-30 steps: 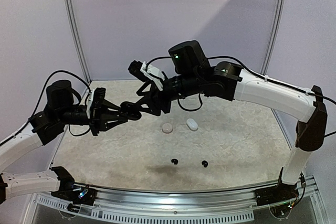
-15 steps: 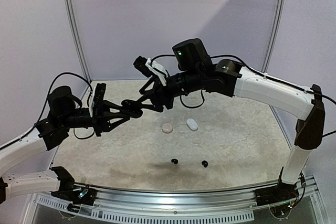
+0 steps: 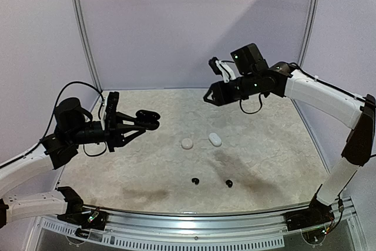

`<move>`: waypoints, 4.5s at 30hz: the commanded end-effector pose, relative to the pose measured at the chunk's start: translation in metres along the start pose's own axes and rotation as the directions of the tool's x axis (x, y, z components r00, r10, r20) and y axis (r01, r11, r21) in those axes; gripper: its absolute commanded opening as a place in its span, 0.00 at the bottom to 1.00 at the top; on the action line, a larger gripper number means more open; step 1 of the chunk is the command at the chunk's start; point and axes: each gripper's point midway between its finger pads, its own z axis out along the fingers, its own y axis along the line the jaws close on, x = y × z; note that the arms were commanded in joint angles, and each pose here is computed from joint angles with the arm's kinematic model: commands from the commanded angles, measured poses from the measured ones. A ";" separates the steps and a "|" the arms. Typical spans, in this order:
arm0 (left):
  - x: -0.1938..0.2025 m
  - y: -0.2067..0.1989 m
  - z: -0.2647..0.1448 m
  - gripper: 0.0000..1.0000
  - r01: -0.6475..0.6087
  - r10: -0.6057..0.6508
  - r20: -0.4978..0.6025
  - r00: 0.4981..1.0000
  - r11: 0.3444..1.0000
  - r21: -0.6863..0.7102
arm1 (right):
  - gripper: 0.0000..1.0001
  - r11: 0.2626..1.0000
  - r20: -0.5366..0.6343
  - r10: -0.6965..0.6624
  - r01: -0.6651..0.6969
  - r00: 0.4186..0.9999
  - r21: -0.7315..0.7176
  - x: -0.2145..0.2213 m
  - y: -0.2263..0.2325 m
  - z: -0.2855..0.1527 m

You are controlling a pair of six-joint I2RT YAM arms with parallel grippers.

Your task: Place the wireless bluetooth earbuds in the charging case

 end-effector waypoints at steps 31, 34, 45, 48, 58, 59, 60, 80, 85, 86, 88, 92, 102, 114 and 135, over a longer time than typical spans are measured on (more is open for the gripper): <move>0.000 0.005 -0.001 0.00 -0.016 0.016 0.003 1.000 1.000 -0.019 | 0.29 0.931 -0.642 0.362 -0.230 0.676 0.283 0.307 -0.057 0.014; 0.000 0.005 -0.001 0.00 -0.017 0.017 0.004 1.000 1.000 -0.019 | 0.29 0.934 -0.651 0.355 -0.231 0.671 0.272 0.310 -0.053 0.015; 0.000 0.004 -0.002 0.00 -0.019 0.019 0.003 1.000 1.000 -0.018 | 0.27 0.943 -0.682 0.333 -0.219 0.651 0.251 0.322 -0.042 0.028; 0.000 0.004 -0.002 0.00 -0.019 0.019 0.002 1.000 1.000 -0.016 | 0.26 0.946 -0.686 0.323 -0.223 0.652 0.234 0.322 -0.037 0.030; 0.002 0.003 -0.002 0.00 -0.025 0.025 0.000 1.000 1.000 -0.015 | 0.21 0.953 -0.682 0.299 -0.247 0.667 0.176 0.317 -0.020 0.038; 0.001 0.003 -0.002 0.00 -0.026 0.026 -0.001 1.000 1.000 -0.015 | 0.18 0.953 -0.683 0.297 -0.247 0.667 0.174 0.317 -0.020 0.039; 0.001 0.003 -0.002 0.00 -0.027 0.026 -0.001 1.000 1.000 -0.015 | 0.14 0.954 -0.684 0.294 -0.245 0.668 0.171 0.317 -0.019 0.040; -0.003 -0.006 -0.003 0.00 -0.098 0.098 0.020 0.995 0.995 0.032 | 0.03 0.992 -0.599 0.117 -0.118 0.792 0.037 0.235 0.005 0.024; -0.004 -0.011 -0.002 0.00 -0.126 0.124 0.032 0.992 0.990 0.066 | 0.02 0.989 -0.484 -0.037 -0.037 0.874 -0.142 0.184 0.036 0.008; -0.004 -0.013 -0.003 0.00 -0.133 0.131 0.033 0.991 0.988 0.074 | 0.03 0.985 -0.471 -0.055 -0.029 0.880 -0.170 0.178 0.041 0.007; -0.005 -0.017 -0.004 0.00 -0.166 0.163 0.039 0.986 0.982 0.093 | 0.02 0.975 -0.434 -0.090 -0.011 0.897 -0.224 0.165 0.052 0.002; -0.003 -0.021 -0.003 0.00 -0.204 0.202 0.029 0.979 0.971 0.125 | 0.02 0.943 -0.306 -0.185 0.081 0.934 -0.322 0.128 0.080 -0.016; -0.005 -0.026 0.001 0.00 -0.223 0.220 0.035 0.975 0.960 0.171 | 0.02 0.757 0.125 -0.468 0.470 0.875 -0.454 0.046 0.170 -0.085; -0.009 -0.052 0.001 0.00 -0.351 0.336 0.101 0.936 0.893 0.281 | 0.01 0.630 0.133 -0.651 0.629 0.748 -0.456 0.044 0.212 -0.081; 0.005 -0.077 0.008 0.00 -0.242 0.230 0.076 0.970 0.907 0.345 | 0.02 0.525 0.048 -0.815 0.772 0.577 -0.359 0.077 0.232 -0.065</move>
